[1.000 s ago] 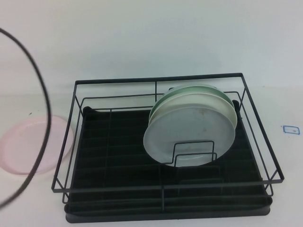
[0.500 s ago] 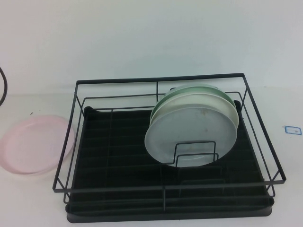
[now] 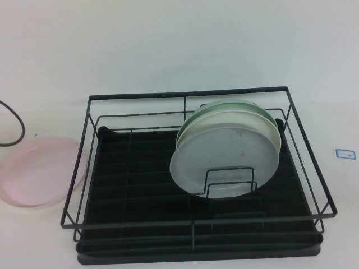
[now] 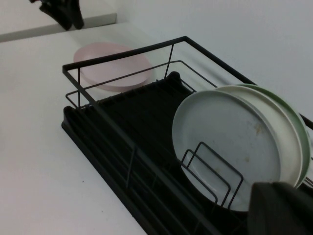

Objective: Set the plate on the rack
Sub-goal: Pick up the plate from the table

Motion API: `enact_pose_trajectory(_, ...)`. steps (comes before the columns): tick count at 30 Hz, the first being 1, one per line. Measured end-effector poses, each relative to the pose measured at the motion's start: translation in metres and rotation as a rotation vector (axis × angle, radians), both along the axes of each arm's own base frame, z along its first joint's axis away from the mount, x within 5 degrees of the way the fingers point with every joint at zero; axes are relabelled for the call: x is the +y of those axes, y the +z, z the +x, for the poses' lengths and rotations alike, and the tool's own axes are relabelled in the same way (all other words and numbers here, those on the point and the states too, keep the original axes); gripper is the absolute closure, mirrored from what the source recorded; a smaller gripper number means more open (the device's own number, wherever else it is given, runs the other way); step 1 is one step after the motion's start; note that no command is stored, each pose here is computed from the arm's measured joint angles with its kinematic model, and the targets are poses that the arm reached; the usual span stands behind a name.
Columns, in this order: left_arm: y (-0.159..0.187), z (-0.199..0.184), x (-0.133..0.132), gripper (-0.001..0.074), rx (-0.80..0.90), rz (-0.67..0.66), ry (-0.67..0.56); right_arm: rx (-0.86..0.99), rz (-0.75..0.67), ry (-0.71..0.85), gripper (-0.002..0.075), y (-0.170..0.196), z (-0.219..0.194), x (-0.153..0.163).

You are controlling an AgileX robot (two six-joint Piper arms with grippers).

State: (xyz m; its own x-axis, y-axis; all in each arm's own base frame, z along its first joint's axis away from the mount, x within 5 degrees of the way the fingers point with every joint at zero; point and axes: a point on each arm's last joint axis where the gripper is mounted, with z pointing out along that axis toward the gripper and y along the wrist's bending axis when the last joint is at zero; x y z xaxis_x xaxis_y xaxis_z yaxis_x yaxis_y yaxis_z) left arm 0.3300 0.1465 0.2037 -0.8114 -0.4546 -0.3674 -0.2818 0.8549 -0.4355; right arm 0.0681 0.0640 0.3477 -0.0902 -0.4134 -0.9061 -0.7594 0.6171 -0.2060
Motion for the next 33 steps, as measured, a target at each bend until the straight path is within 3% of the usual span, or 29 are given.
enact_pose_trajectory(18, -0.075, 0.038, 0.016, 0.0428, 0.023, -0.094, 0.022, 0.0, 0.014, 0.008, 0.0728, 0.0, 0.005, 0.003)
enact_pose_trajectory(20, -0.081, 0.039, 0.017, 0.0484, 0.03, -0.099, 0.031, -0.003, 0.015, 0.005, 0.0728, 0.0, 0.006, 0.003)
enact_pose_trajectory(24, -0.091, 0.038, 0.019, 0.0674, 0.052, -0.075, -0.005, -0.021, 0.025, -0.011, 0.0728, 0.002, 0.007, 0.002)
enact_pose_trajectory(29, -0.081, 0.038, 0.019, 0.0716, 0.015, -0.044, -0.033, -0.042, 0.043, -0.031, 0.0728, 0.004, 0.009, 0.001)
enact_pose_trajectory(33, -0.046, 0.034, 0.017, 0.072, -0.057, 0.015, -0.057, -0.049, 0.05, -0.037, 0.0728, 0.005, 0.01, 0.001)
